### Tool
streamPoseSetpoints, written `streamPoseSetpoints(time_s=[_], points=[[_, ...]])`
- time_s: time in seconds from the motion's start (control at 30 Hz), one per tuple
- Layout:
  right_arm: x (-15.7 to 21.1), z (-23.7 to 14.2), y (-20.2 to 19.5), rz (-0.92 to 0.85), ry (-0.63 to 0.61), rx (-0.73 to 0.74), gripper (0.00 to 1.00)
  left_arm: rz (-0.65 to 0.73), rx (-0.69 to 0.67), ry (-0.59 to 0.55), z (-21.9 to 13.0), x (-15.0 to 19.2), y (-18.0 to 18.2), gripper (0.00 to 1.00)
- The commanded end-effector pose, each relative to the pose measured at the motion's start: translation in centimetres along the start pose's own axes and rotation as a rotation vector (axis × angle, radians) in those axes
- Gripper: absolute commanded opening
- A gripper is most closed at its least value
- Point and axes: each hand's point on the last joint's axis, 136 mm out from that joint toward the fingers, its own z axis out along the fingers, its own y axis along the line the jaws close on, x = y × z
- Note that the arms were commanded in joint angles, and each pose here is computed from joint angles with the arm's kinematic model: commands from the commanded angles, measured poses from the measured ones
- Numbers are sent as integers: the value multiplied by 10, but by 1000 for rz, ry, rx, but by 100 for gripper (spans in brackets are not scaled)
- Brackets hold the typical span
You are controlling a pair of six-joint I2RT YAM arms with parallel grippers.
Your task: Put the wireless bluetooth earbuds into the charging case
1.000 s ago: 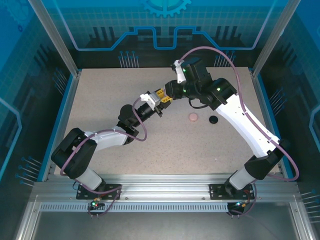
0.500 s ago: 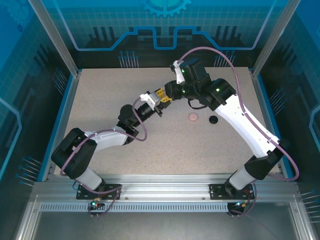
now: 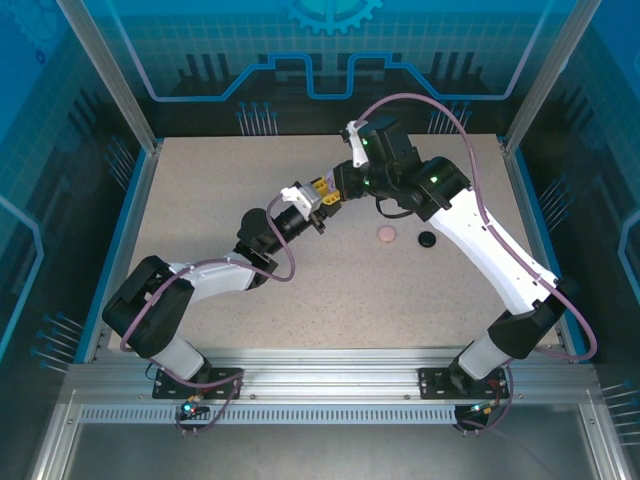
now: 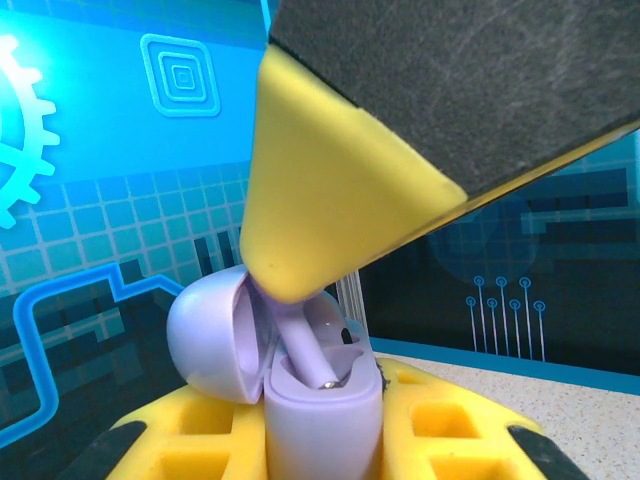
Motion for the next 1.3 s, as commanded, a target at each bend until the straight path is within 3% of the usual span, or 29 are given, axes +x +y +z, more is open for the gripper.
streamPoseSetpoints(time_s=[0.0, 0.33, 1.27], points=[[-11, -15, 5, -6, -69, -12, 4, 25, 6, -56, 1, -19, -2, 0], [-20, -31, 1, -19, -168, -5, 2, 23, 7, -54, 2, -19, -2, 0], [11, -2, 3, -42, -72, -10, 0, 20, -2, -46, 3, -20, 0, 0]])
